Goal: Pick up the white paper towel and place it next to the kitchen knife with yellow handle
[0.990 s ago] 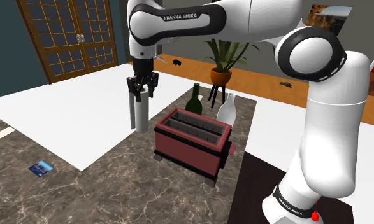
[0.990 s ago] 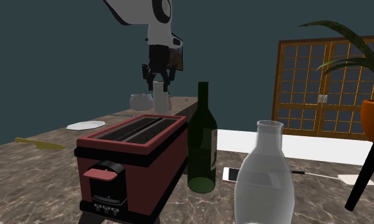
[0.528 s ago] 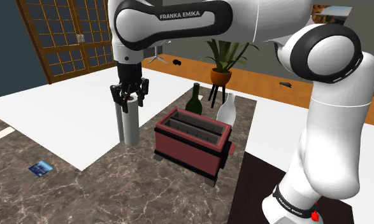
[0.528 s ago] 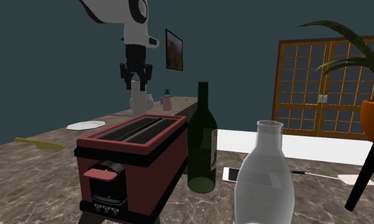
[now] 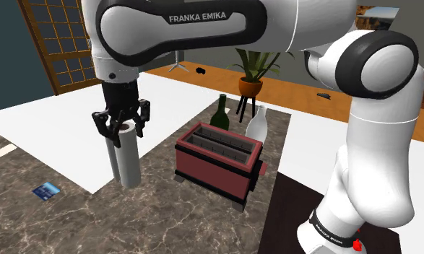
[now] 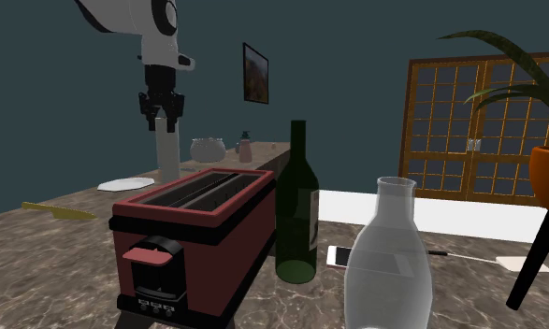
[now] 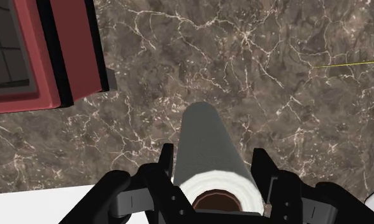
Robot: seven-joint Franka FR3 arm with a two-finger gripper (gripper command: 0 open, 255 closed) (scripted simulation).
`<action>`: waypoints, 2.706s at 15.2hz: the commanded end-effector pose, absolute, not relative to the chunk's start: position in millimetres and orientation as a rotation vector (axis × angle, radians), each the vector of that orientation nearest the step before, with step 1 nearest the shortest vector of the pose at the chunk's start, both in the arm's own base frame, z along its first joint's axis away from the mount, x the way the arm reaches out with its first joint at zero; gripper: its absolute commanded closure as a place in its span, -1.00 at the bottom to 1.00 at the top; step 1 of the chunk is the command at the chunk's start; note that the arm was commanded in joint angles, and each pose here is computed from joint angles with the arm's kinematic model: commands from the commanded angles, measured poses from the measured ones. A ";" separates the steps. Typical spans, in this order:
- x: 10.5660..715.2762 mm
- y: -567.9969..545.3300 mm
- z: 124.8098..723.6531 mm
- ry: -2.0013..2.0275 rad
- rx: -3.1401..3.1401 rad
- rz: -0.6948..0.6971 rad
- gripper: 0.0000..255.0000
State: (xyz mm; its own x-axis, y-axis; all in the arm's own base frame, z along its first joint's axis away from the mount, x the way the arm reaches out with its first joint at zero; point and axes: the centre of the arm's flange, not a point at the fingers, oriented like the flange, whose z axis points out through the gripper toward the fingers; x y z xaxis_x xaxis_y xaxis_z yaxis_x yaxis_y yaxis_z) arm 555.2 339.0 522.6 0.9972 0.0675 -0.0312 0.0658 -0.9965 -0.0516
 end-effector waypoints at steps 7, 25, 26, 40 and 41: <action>515.4 435.8 520.4 -0.100 -3.089 0.051 1.00; 479.3 523.6 467.7 -0.100 -3.089 0.051 1.00; 479.3 523.6 462.5 -0.100 -3.089 0.051 1.00; 479.3 523.6 416.6 -0.100 -3.089 0.051 1.00; 479.3 523.6 416.6 -0.100 -3.089 0.051 1.00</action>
State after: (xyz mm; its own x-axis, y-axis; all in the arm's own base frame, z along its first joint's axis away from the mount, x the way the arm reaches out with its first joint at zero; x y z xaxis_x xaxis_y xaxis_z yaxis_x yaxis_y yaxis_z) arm 479.3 523.6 416.6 0.9973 0.0658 -0.0316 0.0641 -0.9966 -0.0516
